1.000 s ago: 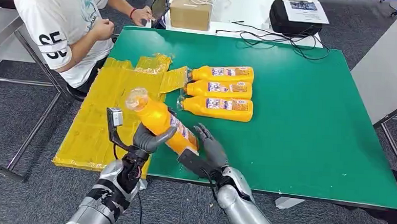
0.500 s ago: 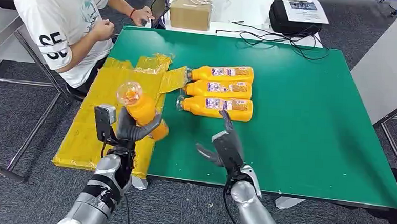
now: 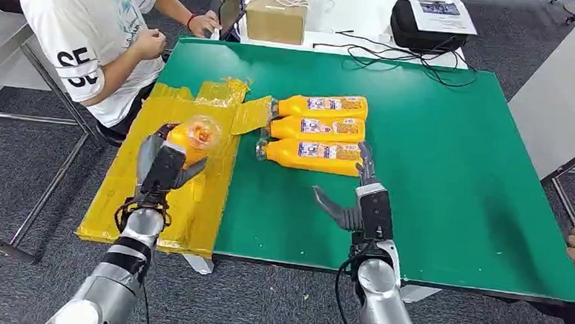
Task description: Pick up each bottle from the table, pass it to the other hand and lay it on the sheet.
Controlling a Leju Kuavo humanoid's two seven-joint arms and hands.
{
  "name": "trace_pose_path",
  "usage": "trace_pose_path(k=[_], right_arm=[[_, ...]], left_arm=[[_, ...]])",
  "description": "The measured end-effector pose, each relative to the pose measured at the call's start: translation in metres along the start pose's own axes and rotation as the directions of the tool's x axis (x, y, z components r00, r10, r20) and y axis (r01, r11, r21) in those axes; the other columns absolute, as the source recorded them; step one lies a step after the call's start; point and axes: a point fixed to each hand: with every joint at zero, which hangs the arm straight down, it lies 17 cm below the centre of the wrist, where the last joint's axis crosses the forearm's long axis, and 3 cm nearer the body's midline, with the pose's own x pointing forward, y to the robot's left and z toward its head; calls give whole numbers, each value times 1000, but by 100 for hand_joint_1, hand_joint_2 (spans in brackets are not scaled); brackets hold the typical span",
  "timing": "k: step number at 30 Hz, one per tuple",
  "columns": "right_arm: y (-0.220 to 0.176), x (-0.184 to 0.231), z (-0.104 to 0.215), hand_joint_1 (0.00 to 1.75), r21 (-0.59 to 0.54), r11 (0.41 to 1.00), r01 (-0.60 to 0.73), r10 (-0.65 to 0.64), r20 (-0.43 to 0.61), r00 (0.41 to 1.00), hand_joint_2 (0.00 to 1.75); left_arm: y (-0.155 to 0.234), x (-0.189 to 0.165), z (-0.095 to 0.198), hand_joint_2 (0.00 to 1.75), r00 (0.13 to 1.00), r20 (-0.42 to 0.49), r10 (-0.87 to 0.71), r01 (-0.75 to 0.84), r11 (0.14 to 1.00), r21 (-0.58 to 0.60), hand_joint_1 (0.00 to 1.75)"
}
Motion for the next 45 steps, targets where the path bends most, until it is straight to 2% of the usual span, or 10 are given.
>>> trace_pose_path(k=[5,8,11,14,18,23,28,36,37,45], right_arm=[[-9,3,1,0,-6,1000,7,-6,11,1000,175],[-12,4,0,0,5,1000,7,-7,17,1000,175],[-13,7,-4,0,17,1000,6,-7,28,1000,175],[-15,10,-8,0,21,1000,3,-4,38,999,175],[-17,14,-12,0,27,1000,-2,0,49,999,175],[-16,19,-18,0,47,999,-5,2,64,998,175],[-8,24,-24,0,83,997,-6,0,74,997,175],[-2,26,-28,0,104,995,-13,5,78,997,175],[-2,25,-28,0,106,994,-14,6,77,997,175],[3,24,-31,0,121,993,-17,9,66,998,175]], left_arm=[[13,-22,2,175,923,85,-375,380,923,-55,175],[8,-50,12,175,803,165,-573,594,791,-146,175],[-3,-87,30,175,714,244,-656,700,656,-284,175],[-1,-108,38,175,682,270,-679,728,599,-332,175],[-4,-139,52,175,610,345,-714,775,447,-446,175],[3,-159,48,175,537,425,-729,805,291,-517,175],[22,-181,43,175,521,468,-714,756,130,-642,175],[35,-190,41,175,491,490,-721,754,69,-654,175],[36,-190,41,175,490,490,-721,753,67,-654,0],[34,-187,39,175,536,441,-720,738,144,-660,0]])
